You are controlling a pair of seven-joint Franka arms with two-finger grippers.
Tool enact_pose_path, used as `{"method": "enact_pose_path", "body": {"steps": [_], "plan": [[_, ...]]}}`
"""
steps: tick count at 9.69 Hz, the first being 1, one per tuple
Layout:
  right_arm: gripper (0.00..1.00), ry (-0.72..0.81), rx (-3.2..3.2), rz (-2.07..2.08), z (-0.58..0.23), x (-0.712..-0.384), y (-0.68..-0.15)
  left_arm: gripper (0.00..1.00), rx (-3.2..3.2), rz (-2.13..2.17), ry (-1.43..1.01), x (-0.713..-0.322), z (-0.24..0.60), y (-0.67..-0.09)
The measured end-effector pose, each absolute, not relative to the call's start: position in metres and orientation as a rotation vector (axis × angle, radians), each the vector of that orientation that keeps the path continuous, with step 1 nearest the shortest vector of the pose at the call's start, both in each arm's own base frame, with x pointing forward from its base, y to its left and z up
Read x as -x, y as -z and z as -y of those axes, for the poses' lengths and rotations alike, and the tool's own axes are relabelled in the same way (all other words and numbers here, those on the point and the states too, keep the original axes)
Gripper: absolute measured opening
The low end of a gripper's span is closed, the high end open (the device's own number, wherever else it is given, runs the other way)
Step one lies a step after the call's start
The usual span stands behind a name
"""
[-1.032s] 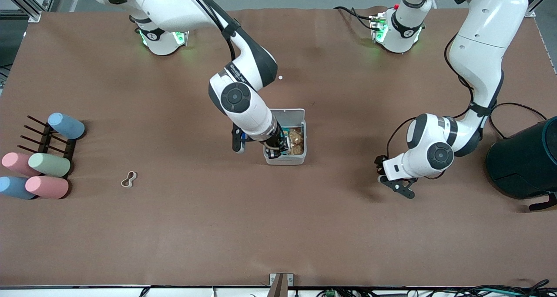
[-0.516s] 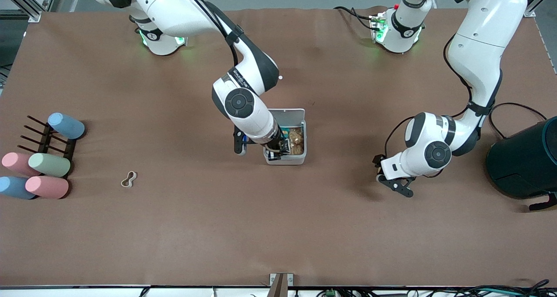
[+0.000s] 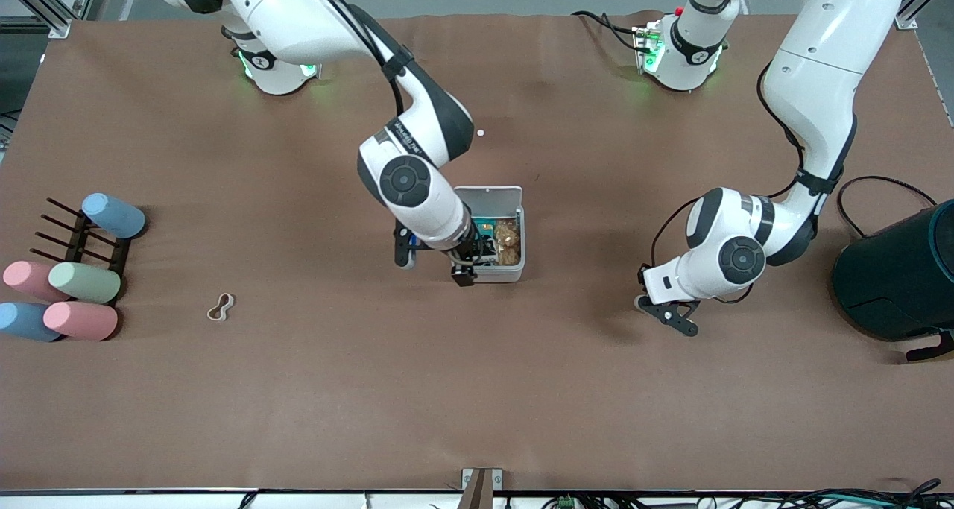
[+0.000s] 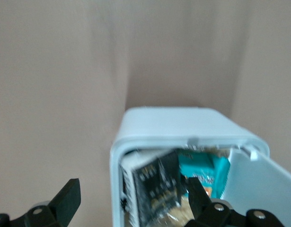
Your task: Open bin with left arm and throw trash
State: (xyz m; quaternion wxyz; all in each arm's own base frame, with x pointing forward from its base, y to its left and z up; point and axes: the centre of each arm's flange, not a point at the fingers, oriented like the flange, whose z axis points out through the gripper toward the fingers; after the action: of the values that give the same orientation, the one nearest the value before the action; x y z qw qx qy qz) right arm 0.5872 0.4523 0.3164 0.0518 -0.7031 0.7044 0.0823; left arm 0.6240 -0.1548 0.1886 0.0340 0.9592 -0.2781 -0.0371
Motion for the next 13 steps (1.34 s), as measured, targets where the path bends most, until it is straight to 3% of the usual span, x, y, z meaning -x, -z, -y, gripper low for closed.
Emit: {"method": "enact_pose_path", "body": {"steps": [2, 4, 6, 8, 10, 13], "plan": [[1.00, -0.253, 2.179, -2.164, -0.378, -0.632, -0.352, 0.22, -2.952, 0.867, 0.101, -0.629, 0.162, -0.202], [1.00, -0.320, 2.347, -2.060, -0.295, -0.655, -0.376, 0.22, -2.963, 0.863, 0.114, -0.641, 0.167, -0.227], [1.00, -0.410, 2.525, -1.897, -0.220, -0.664, -0.349, 0.22, -3.003, 0.765, 0.134, -0.649, 0.201, -0.270], [1.00, -0.471, 2.683, -1.657, -0.140, -0.660, -0.313, 0.22, -3.043, 0.546, 0.124, -0.624, 0.303, -0.321], [1.00, -0.412, 2.810, -1.411, -0.074, -0.644, -0.283, 0.22, -2.988, 0.217, 0.210, -0.572, 0.395, -0.339], [1.00, -0.289, 2.943, -1.045, -0.010, -0.605, -0.228, 0.22, -2.922, -0.067, 0.312, -0.545, 0.433, -0.346]]}}
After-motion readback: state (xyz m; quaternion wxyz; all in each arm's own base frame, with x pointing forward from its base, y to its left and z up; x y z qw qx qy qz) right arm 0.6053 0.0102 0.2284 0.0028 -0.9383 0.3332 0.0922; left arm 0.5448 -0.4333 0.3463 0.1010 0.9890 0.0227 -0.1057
